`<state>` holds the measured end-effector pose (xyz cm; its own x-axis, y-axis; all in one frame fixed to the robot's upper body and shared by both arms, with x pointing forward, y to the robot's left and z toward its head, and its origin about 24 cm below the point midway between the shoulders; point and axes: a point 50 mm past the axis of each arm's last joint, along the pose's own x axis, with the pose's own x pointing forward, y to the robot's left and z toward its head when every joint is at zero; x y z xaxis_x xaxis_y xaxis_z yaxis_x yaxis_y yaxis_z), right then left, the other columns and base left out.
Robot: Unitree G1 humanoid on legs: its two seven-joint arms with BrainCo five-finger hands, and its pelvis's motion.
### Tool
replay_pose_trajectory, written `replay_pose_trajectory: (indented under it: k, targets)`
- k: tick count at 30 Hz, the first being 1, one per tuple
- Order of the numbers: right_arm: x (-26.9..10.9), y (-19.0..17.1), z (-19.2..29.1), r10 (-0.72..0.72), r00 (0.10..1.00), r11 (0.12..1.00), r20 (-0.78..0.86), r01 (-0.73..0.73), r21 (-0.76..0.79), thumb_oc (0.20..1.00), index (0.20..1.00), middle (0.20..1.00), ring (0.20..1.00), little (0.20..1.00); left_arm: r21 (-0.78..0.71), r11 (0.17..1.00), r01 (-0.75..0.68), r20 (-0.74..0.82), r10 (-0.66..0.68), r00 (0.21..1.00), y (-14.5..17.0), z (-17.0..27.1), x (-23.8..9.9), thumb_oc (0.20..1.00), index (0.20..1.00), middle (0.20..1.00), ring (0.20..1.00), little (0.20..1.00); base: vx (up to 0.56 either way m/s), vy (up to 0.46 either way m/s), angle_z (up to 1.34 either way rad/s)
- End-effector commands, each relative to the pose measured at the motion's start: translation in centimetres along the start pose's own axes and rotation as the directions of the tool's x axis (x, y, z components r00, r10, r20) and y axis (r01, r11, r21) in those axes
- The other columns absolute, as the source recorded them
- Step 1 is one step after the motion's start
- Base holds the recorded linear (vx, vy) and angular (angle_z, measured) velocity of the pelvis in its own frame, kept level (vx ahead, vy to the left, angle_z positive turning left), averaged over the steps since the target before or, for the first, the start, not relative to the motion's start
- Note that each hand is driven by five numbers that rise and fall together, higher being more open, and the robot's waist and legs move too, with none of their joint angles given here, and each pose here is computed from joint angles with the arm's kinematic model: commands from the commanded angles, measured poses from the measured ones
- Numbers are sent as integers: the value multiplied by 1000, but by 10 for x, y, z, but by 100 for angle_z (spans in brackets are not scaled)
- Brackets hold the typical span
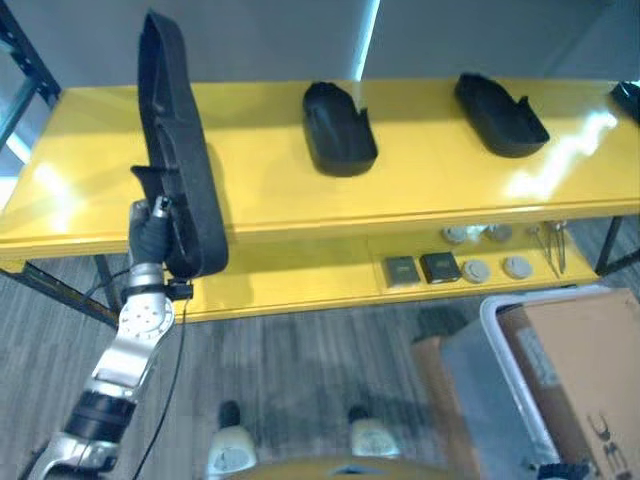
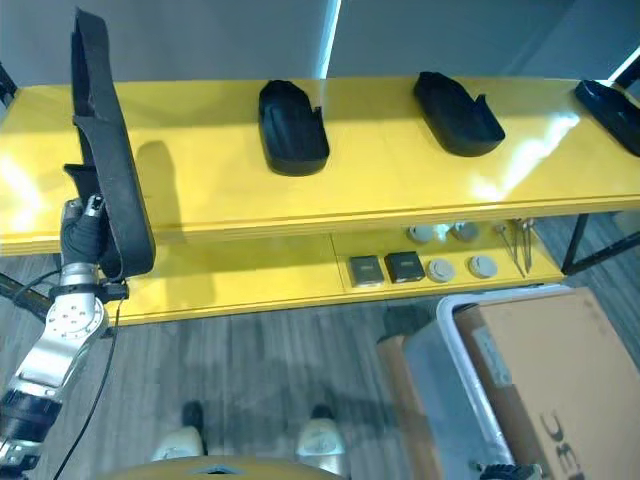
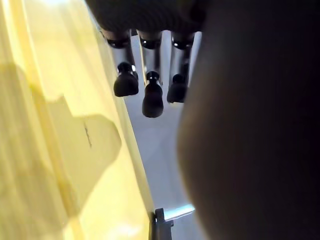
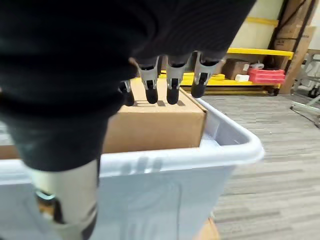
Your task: Move parts from the plastic box to the shelf.
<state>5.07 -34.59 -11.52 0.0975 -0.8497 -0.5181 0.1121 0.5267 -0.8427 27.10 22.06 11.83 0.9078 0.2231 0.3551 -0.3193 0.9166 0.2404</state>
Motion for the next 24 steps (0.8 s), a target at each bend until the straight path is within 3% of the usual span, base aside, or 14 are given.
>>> replay_pose_trajectory:
  k: [1,5,10,16,24]
  targets:
    - [-9,16,-10,32,999,999,22,-31,-40,1000,1000,1000,1000,1000,-17,999,-33,220,35,975,11,45,8,200,200,200,200,200,82,365,-12]
    - [-16,25,0,70,994,997,78,-67,-45,1000,1000,1000,1000,1000,-1,999,-42,202,42,979,16,41,7,200,200,200,200,200,21,202,-12]
    - [-26,38,19,217,955,966,202,-181,-182,1000,1000,1000,1000,1000,57,990,-130,161,120,980,28,28,1,200,200,200,200,200,3,154,-49]
    - [-39,61,12,411,888,882,208,-329,-338,1000,1000,1000,1000,1000,294,929,-225,83,210,974,38,5,12,200,200,200,200,200,63,-64,4]
    - [-41,57,19,508,836,807,208,-378,-454,1000,1000,1000,1000,1000,560,790,-251,-59,341,938,83,-17,47,200,200,200,200,200,61,-65,1]
